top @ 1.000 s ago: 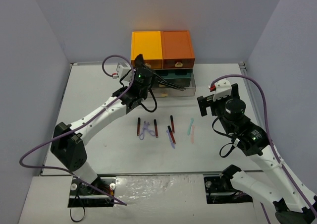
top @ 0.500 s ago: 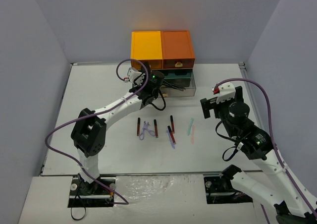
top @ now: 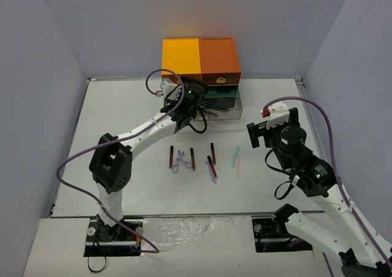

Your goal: Organize the makeup

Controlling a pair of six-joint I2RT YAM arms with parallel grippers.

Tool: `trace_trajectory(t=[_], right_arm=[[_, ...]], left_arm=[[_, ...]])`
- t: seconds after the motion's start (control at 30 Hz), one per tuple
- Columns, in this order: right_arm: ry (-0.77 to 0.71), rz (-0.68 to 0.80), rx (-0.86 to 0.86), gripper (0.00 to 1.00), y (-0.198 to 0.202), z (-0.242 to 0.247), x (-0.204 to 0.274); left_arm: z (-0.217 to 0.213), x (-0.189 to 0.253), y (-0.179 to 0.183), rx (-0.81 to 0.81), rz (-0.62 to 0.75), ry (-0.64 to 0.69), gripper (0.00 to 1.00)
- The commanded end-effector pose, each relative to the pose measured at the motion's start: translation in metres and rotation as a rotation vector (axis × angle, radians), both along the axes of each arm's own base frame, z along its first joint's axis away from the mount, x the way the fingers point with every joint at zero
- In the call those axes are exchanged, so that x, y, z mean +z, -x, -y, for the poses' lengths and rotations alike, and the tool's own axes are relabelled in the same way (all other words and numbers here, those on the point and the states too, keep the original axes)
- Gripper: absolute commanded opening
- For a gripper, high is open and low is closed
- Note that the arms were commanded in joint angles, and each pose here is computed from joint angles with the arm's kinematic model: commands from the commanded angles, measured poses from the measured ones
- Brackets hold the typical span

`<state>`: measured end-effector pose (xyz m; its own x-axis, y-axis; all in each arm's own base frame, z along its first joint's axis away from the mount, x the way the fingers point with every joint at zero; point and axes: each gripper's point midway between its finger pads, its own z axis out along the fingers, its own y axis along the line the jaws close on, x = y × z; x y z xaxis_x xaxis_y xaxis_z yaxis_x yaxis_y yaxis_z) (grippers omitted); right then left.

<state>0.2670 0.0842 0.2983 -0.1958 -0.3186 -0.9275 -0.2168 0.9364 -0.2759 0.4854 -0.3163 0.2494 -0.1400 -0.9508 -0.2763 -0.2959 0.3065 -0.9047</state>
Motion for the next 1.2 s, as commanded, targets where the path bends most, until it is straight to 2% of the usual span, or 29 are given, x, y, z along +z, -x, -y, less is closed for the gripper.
trace_trajectory(t=[0.0, 0.13, 0.17, 0.23, 0.4, 0.53, 0.8, 0.97, 1.17], right_arm=[[-0.086, 0.017, 0.033, 1.00, -0.014, -0.020, 0.015], [-0.176, -0.042, 0.118, 1.00, -0.026, -0.054, 0.009], [-0.196, -0.052, 0.134, 1.00, -0.033, -0.064, 0.006], [-0.269, -0.076, 0.163, 1.00, -0.040, -0.082, 0.002], [-0.361, -0.145, 0.152, 1.00, -0.072, -0.117, -0.024], [-0.384, -0.172, 0.126, 1.00, -0.092, -0.142, -0.045], [-0.435, -0.219, 0.027, 1.00, -0.132, -0.175, -0.084], [-0.420, -0.212, -0.023, 1.00, -0.161, -0.187, -0.100], [-0.401, -0.197, -0.053, 1.00, -0.192, -0.198, -0.105]], left_arm=[[-0.008, 0.080, 0.012, -0.081, 0.156, -0.019, 0.76], [-0.026, 0.101, 0.028, -0.180, 0.186, -0.253, 0.81], [-0.039, 0.102, 0.037, -0.203, 0.171, -0.369, 0.82], [-0.064, 0.120, 0.052, -0.206, 0.194, -0.479, 0.86], [-0.137, 0.119, 0.082, -0.250, 0.168, -0.813, 0.94], [-0.187, 0.094, 0.104, -0.320, 0.091, -0.958, 0.97], [-0.284, 0.031, 0.142, -0.307, -0.144, -1.124, 0.97], [-0.305, -0.015, 0.160, -0.312, -0.232, -1.131, 0.97], [-0.316, -0.038, 0.166, -0.289, -0.282, -1.169, 0.97]])
